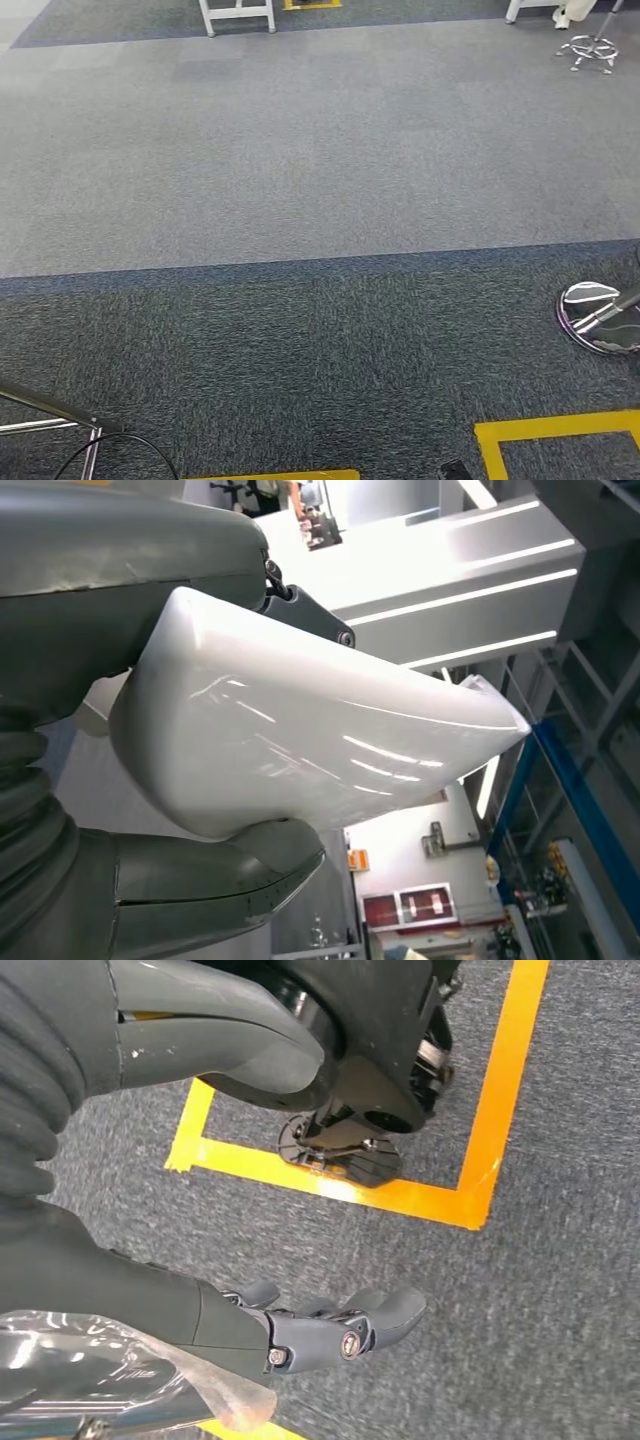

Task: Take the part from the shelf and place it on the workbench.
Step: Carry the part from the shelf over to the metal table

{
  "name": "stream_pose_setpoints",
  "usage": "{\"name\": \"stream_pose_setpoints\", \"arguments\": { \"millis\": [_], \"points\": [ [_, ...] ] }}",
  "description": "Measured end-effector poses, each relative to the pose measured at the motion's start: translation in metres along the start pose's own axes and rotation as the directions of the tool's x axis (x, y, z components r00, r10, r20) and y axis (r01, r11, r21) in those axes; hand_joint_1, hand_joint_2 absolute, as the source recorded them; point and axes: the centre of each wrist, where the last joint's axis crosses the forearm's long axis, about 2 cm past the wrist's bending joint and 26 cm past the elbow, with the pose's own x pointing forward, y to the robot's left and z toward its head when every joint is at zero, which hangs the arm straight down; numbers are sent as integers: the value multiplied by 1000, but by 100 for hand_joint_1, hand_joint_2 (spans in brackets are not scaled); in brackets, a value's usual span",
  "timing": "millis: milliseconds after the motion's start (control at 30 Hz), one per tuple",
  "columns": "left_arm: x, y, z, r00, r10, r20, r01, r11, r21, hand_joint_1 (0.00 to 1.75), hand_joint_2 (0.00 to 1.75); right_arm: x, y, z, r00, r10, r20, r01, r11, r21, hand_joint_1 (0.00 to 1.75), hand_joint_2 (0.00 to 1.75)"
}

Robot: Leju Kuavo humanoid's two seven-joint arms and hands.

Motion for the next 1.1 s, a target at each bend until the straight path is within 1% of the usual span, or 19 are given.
{"name": "stream_pose_setpoints", "arguments": {
  "millis": [200,433,833,1100],
  "points": [
    [0,1,0,1000,-4,-1,4,1000,4,173,175,3,-1,-2,1000,-3,7,3,1000,-4,0,175],
    [0,1,0,1000,3,-6,-3,1000,12,173,175,1,-2,0,1000,-27,1,27,999,-21,0,175],
    [-1,1,-1,1000,6,-8,-6,1000,17,173,175,2,1,-1,1000,-13,2,13,1000,-5,0,175],
    [-1,1,-1,1000,2,-3,-2,1000,17,173,175,7,4,-4,1000,-15,15,15,1000,0,0,175]
  ]
}}
